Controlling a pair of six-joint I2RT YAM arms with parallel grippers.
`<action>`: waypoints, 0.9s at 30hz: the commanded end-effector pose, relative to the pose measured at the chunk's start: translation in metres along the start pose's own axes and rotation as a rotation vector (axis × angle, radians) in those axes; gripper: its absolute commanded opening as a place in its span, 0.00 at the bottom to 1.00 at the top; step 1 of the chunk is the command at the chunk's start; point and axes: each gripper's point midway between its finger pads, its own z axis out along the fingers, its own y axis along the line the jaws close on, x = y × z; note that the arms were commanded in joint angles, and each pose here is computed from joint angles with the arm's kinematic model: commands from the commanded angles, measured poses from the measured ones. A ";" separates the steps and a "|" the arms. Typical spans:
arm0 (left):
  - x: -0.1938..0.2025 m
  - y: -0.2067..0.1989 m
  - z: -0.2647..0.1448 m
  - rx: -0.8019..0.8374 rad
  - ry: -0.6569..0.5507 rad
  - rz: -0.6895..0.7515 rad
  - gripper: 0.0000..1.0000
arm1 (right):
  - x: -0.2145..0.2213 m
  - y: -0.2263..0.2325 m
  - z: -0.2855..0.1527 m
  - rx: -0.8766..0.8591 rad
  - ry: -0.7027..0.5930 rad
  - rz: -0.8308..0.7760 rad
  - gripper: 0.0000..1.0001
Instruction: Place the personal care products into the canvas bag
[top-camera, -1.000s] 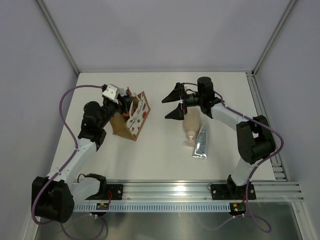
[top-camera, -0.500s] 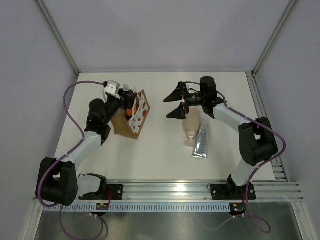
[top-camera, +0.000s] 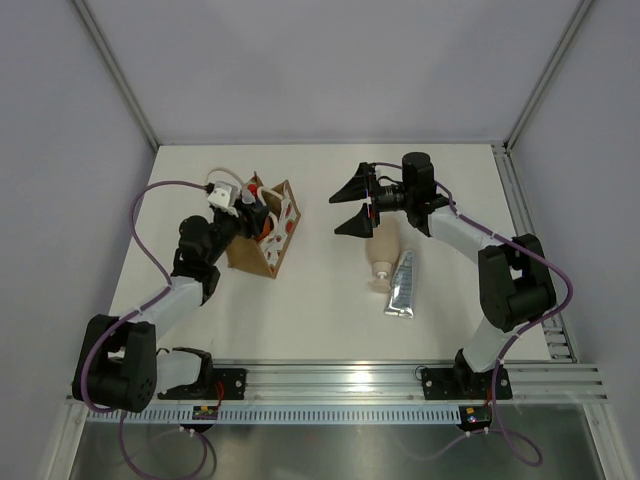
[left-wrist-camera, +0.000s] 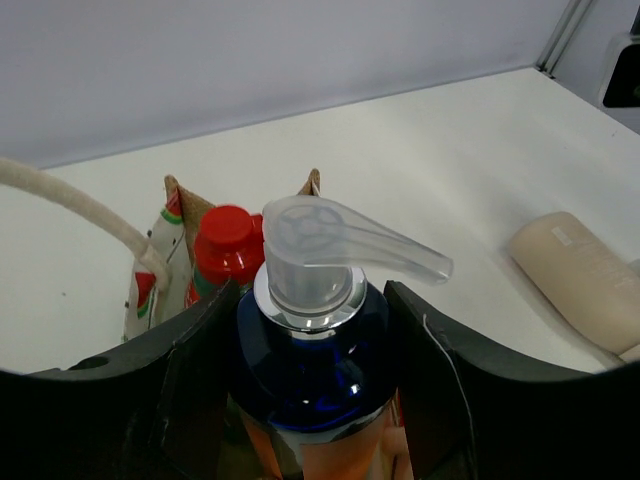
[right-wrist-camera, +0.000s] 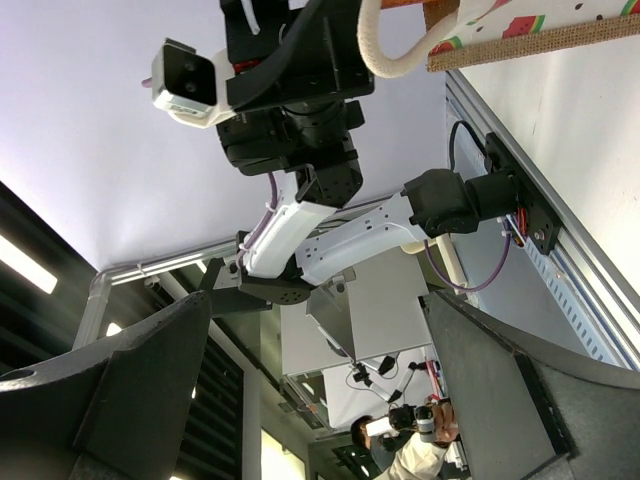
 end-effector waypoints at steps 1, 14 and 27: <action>-0.048 -0.011 -0.002 0.054 -0.192 0.036 0.04 | 0.005 0.012 -0.005 -0.020 0.001 -0.060 0.99; -0.025 0.002 -0.014 -0.028 -0.105 0.061 0.65 | 0.010 -0.003 -0.018 0.116 0.087 -0.447 0.99; -0.032 0.001 -0.034 -0.022 -0.058 0.127 0.95 | -0.019 -0.041 -0.079 0.595 0.187 -1.396 1.00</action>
